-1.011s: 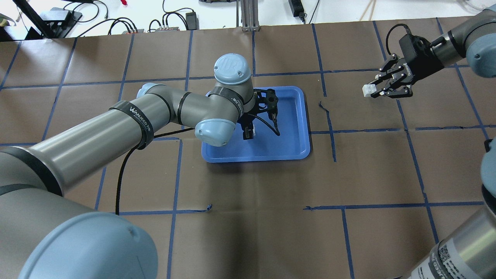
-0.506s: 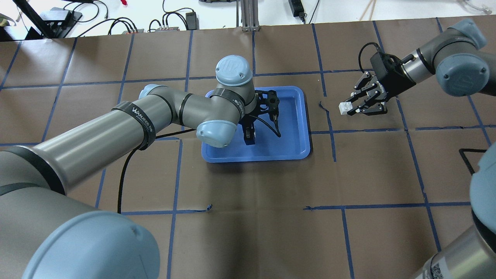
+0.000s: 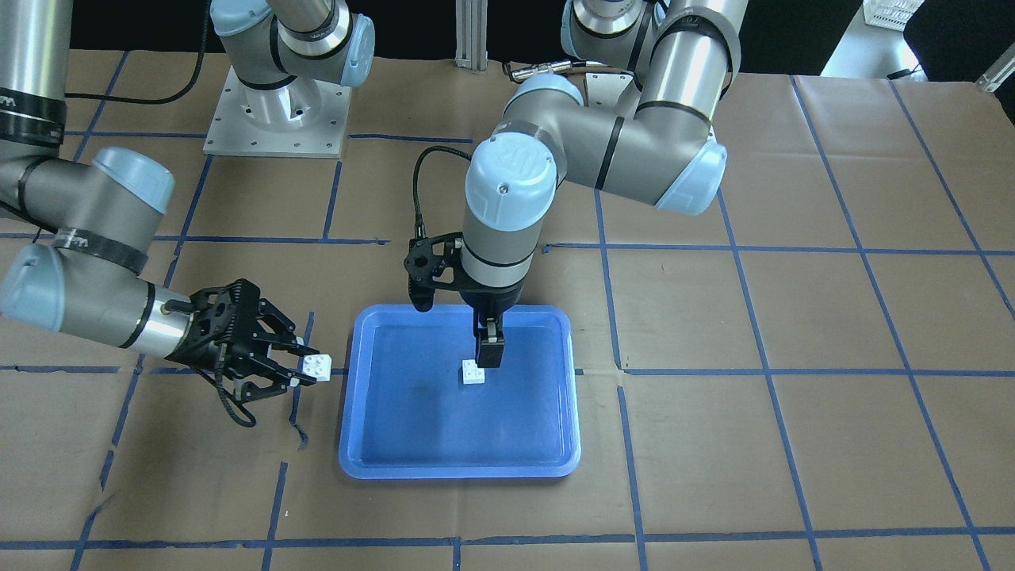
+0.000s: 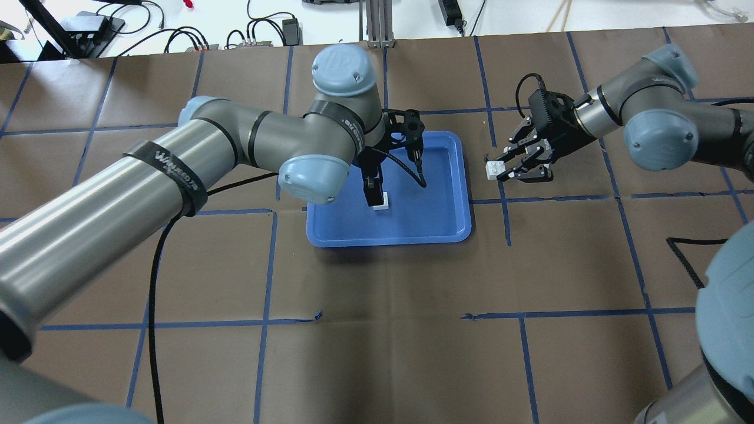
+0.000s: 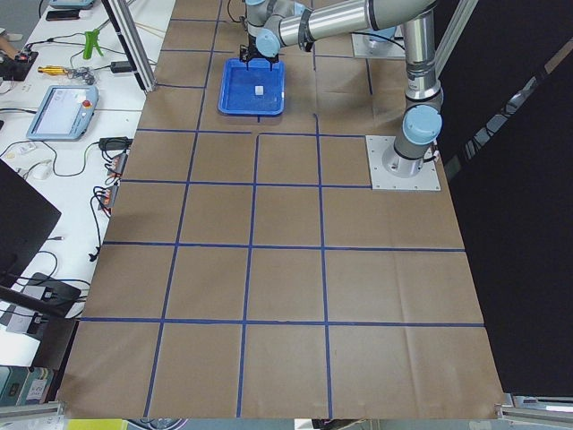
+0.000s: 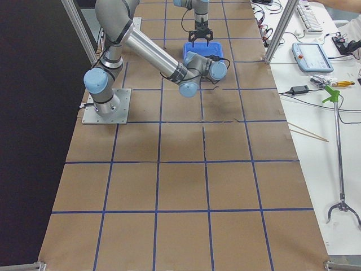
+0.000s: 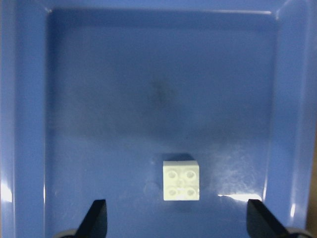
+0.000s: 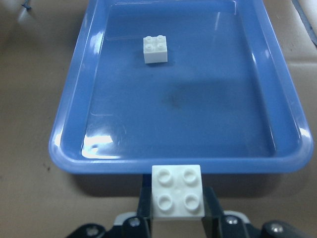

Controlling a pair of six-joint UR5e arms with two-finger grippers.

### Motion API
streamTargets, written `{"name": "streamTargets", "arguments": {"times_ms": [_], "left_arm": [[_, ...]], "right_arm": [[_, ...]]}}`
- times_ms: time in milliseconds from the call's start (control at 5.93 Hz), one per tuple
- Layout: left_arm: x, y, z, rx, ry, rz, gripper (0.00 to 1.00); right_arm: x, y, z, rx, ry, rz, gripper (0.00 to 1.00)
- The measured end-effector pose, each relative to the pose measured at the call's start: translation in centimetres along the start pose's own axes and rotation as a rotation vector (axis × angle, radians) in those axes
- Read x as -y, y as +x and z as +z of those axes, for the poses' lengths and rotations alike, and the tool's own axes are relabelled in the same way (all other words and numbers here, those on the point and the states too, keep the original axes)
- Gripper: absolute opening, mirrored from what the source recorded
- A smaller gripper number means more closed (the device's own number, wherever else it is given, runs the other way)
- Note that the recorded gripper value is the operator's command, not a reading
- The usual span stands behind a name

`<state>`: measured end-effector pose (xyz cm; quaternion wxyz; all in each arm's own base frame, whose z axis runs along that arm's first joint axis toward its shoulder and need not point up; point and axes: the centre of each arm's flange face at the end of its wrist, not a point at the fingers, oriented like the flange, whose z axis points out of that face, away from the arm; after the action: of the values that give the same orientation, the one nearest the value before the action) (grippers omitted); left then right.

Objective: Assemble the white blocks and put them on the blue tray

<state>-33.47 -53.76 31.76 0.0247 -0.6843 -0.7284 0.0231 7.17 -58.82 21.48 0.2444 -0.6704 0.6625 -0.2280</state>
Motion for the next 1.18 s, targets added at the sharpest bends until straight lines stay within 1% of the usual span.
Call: {"name": "streamTargets", "arguments": {"times_ms": [169,337,506,674,843,1011,1180], "left_arm": [[-1.5,1.5,-5.5,-0.051,-0.020,-0.022,0.99],[-3.5,3.0,-10.0,-0.095,-0.036,-0.052,0.99],[-5.7,4.3,-12.6,-0.127,-0.048,-0.087,0.99],[-7.3,5.0,-14.4,-0.128,-0.050,-0.122,0.99],[-8.7,5.3,-16.4,-0.094,-0.043,-0.221,0.99],[-10.8,5.8,-18.6,-0.052,-0.033,-0.395,0.99],[-12.9,6.6,-20.6,-0.013,-0.019,-0.599,0.99]], "right_arm": [[3.4,-0.1,2.6,-0.040,-0.014,0.010,0.35],[6.3,-0.4,5.3,-0.086,-0.019,0.027,0.35],[7.9,-1.0,8.0,-0.112,-0.016,0.033,0.35],[8.8,-1.6,10.4,-0.116,-0.013,0.035,0.35],[8.8,-2.3,12.2,-0.106,-0.013,0.043,0.35],[8.4,-3.0,13.5,-0.096,-0.012,0.047,0.35],[8.0,-3.6,14.5,-0.094,-0.011,0.044,0.35]]}}
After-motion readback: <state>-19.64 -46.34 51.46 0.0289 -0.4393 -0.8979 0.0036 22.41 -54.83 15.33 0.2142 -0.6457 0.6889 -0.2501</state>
